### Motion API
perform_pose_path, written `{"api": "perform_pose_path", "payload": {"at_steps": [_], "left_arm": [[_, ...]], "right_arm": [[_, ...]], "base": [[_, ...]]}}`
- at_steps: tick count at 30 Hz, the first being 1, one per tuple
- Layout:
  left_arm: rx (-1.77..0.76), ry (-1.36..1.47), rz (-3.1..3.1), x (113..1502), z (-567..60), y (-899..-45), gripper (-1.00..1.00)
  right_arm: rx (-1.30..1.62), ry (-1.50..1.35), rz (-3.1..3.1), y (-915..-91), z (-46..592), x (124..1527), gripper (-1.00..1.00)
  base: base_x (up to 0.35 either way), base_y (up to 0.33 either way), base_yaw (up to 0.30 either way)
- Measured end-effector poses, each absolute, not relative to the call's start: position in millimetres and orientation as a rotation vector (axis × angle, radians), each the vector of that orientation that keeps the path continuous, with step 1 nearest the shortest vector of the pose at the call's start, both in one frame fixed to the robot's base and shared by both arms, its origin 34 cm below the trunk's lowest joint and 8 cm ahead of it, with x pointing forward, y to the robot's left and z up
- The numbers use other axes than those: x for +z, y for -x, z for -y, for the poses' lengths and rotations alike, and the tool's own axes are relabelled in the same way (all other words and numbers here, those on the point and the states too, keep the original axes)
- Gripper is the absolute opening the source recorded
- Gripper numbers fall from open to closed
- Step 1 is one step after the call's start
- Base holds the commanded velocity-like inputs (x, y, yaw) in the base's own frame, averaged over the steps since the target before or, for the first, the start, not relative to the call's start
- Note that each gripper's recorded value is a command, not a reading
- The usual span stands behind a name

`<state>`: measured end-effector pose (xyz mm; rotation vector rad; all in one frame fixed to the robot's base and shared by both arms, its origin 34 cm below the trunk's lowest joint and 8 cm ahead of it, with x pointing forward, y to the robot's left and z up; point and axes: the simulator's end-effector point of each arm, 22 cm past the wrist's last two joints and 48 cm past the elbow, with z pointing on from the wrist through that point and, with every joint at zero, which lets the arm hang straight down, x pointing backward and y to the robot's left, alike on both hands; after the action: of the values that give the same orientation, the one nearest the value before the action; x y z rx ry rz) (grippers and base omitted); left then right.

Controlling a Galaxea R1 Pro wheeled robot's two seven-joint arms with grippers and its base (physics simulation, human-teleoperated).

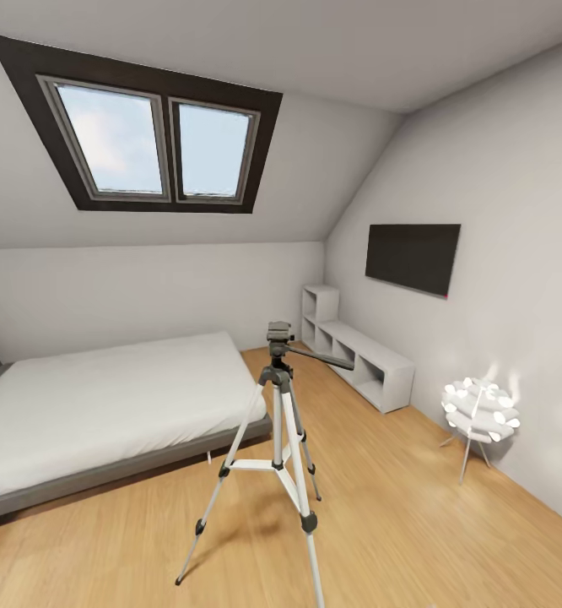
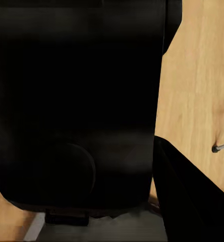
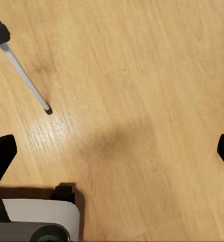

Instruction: Attach the digital camera to the camera tripod in the bedroom.

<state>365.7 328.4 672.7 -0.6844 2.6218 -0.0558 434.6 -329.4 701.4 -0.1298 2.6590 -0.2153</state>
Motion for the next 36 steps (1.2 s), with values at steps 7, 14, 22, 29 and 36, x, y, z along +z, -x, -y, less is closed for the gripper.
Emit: {"api": "perform_pose_path", "payload": {"at_steps": [7, 14, 22, 29, 36], "left_arm": [[-0.143, 0.612, -2.576, 718, -357, -433, -1.00], [-0.185, 0.591, -2.558, 727, -342, -447, -1.00], [-0.057, 0.645, -2.580, 713, -364, -426, -1.00], [-0.041, 0.652, -2.583, 711, -359, -425, -1.00], [-0.033, 0.651, -2.578, 711, -361, -423, -1.00]], "right_arm": [[-0.275, 0.098, -2.522, -493, 340, 740, 1.00], [-0.260, 0.107, -2.508, -498, 334, 742, 1.00], [-0.251, 0.117, -2.515, -496, 331, 741, 1.00], [-0.254, 0.116, -2.513, -496, 332, 741, 1.00], [-0.252, 0.101, -2.507, -497, 332, 742, 1.00]], "base": [[0.000, 0.000, 0.000], [0.000, 0.000, 0.000], [0.000, 0.000, 0.000], [0.014, 0.000, 0.000], [0.262, 0.000, 0.000]]}}
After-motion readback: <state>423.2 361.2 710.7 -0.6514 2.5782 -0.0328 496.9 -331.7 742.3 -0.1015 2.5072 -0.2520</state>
